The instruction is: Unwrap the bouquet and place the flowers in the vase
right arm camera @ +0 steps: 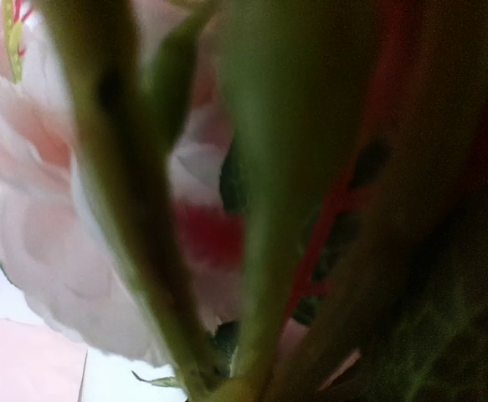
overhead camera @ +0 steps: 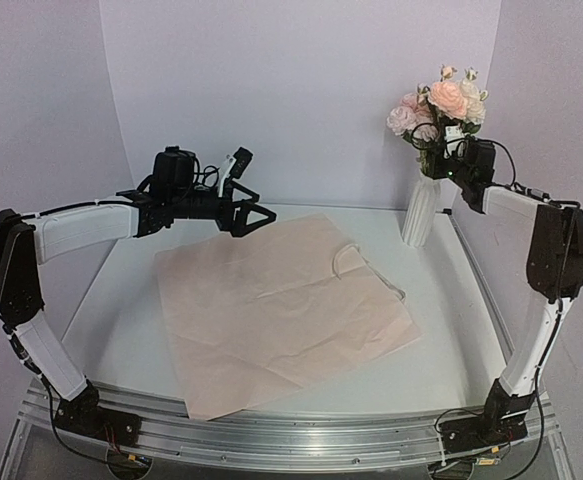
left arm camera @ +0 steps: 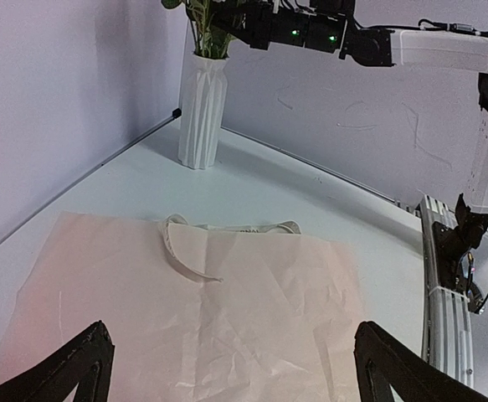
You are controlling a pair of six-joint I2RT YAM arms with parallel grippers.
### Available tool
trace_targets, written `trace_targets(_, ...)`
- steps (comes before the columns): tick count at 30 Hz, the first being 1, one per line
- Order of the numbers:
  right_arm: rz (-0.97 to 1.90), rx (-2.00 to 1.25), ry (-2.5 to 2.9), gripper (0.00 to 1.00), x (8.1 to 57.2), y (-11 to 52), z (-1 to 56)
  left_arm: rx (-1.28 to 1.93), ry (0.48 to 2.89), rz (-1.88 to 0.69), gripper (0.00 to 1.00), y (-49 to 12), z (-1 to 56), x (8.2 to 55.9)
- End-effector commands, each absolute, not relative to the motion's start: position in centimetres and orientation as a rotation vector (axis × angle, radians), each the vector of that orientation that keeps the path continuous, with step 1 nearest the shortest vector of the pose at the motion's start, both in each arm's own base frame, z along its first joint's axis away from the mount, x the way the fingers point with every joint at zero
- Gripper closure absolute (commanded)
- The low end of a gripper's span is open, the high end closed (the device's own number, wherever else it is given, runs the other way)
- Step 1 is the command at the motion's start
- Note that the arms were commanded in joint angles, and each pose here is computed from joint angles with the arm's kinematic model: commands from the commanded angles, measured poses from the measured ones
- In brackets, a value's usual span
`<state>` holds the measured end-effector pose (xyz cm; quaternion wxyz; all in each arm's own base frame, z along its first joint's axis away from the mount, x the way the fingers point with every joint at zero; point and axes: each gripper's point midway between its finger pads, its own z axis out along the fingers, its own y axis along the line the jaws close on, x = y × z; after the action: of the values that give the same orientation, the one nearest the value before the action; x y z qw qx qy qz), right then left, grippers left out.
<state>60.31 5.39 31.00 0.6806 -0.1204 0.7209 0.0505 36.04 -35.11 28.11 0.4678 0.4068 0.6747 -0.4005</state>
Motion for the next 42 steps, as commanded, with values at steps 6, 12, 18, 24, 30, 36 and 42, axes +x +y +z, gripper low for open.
trace_targets(6,0.2,-0.253,1.788,0.98,59.4,6.1,25.1,0.994,1.598,-0.957,0.0,-34.6,30.0,36.2)
trace_targets(12,0.187,-0.267,1.753,0.76,59.0,6.1,27.3,0.993,1.603,-0.964,0.0,-34.6,29.8,36.3)
trace_targets(18,0.149,-0.263,1.715,0.64,58.6,5.7,29.5,0.999,1.606,-0.963,0.0,-34.6,29.7,36.2)
trace_targets(24,0.155,-0.264,1.697,0.55,57.7,5.8,30.7,1.001,1.601,-0.969,0.0,-34.6,29.8,36.1)
trace_targets(30,0.159,-0.261,1.68,0.37,55.6,5.7,32.1,0.999,1.596,-0.97,0.0,-34.5,30.0,36.0)
trace_targets(36,0.165,-0.263,1.682,0.28,53.6,5.7,32.9,0.993,1.591,-0.971,0.0,-34.3,30.3,36.1)
trace_targets(42,0.154,-0.244,1.727,0.07,52.0,5.3,32.3,0.988,1.58,-0.975,0.0,-34.2,30.6,36.1)
